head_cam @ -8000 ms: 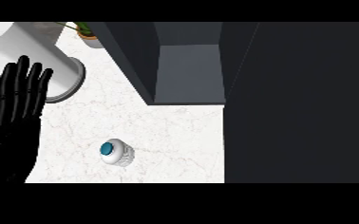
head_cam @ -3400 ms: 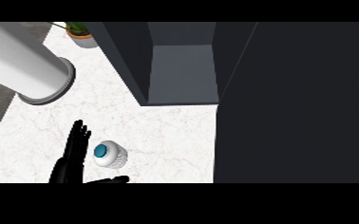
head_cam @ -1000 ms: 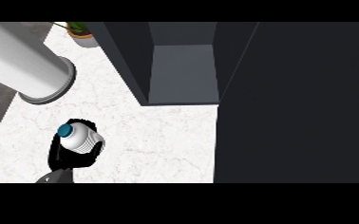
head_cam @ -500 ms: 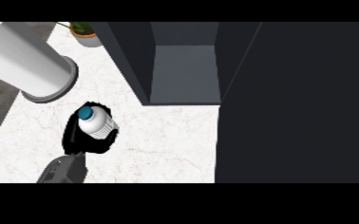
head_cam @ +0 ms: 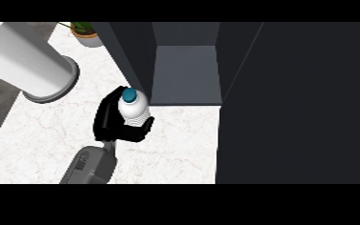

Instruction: Pick up the bottled water, place it into the cabinet and close the cabinet

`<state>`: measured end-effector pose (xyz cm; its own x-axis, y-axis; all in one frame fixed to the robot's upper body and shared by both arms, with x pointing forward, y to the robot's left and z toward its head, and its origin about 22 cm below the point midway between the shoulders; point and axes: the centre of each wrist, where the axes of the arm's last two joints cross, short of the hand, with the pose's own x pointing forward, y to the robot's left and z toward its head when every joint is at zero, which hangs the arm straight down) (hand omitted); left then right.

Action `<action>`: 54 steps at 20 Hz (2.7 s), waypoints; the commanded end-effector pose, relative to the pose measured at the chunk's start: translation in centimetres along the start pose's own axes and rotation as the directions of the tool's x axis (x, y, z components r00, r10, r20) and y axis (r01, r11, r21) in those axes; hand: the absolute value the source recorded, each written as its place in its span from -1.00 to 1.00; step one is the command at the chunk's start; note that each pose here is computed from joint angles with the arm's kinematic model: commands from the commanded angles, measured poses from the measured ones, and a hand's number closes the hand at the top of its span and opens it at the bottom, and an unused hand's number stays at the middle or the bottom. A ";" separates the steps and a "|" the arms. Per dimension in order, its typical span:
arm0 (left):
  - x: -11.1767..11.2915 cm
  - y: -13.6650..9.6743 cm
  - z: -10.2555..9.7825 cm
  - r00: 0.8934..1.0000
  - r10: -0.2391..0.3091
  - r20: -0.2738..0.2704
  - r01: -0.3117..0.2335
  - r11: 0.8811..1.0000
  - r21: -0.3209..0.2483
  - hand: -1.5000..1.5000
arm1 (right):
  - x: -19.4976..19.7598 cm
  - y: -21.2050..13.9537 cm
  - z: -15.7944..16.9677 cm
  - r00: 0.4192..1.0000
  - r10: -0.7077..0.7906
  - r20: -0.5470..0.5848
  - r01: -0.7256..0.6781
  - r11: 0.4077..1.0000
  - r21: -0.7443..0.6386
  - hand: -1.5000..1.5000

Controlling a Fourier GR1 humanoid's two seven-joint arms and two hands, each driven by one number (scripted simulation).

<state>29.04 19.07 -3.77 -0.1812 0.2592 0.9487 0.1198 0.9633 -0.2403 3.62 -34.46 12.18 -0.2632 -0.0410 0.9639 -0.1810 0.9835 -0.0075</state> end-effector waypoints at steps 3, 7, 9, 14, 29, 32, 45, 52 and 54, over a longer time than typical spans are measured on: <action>2.7 -5.6 -4.5 0.999 -0.034 0.025 0.034 0.999 -0.005 1.00 | 3.5 3.2 -1.6 0.996 -0.042 0.085 0.038 0.998 0.049 -1.00; 2.1 -7.7 -4.7 0.996 -0.086 0.024 0.085 0.995 0.043 1.00 | 3.4 2.6 -1.1 0.994 -0.066 0.082 0.063 0.997 0.039 -1.00; 1.6 -6.7 -5.1 0.993 -0.121 0.004 0.120 0.991 0.052 1.00 | 1.6 1.5 -0.3 0.996 -0.046 0.081 0.044 0.999 0.022 -1.00; 1.5 -8.8 -7.2 0.974 -0.224 -0.039 0.227 0.968 0.105 1.00 | 2.9 1.4 -0.8 0.994 -0.067 0.089 0.062 0.996 0.060 -1.00; 2.0 -9.6 -13.2 0.955 -0.275 -0.109 0.290 0.944 0.158 1.00 | 2.6 1.9 -0.5 0.988 -0.121 0.093 0.117 0.992 0.047 -1.00; 0.8 -9.0 -13.0 0.946 -0.311 -0.091 0.323 0.929 0.184 1.00 | 1.7 1.5 -1.3 0.990 -0.117 0.081 0.110 0.990 0.083 -1.00; 1.3 -9.2 -15.0 0.880 -0.468 -0.086 0.475 0.858 0.196 -1.00 | 0.9 0.5 -1.5 0.991 -0.110 0.077 0.102 0.990 0.092 -1.00; 2.3 -8.1 -16.0 0.876 -0.471 -0.099 0.481 0.850 0.214 -1.00 | 0.6 1.0 -1.2 0.991 -0.099 0.094 0.089 0.991 0.101 -1.00; 3.2 -9.4 -16.8 0.866 -0.493 -0.084 0.499 0.840 0.212 -1.00 | 1.4 1.1 -1.6 0.988 -0.120 0.096 0.109 0.988 0.112 -1.00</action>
<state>43.43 9.77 4.37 -0.1253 -0.2292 0.9653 -0.1852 0.9612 0.2042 4.93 -34.74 11.92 -0.3037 -0.1687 0.9377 -0.2801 0.9565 0.0814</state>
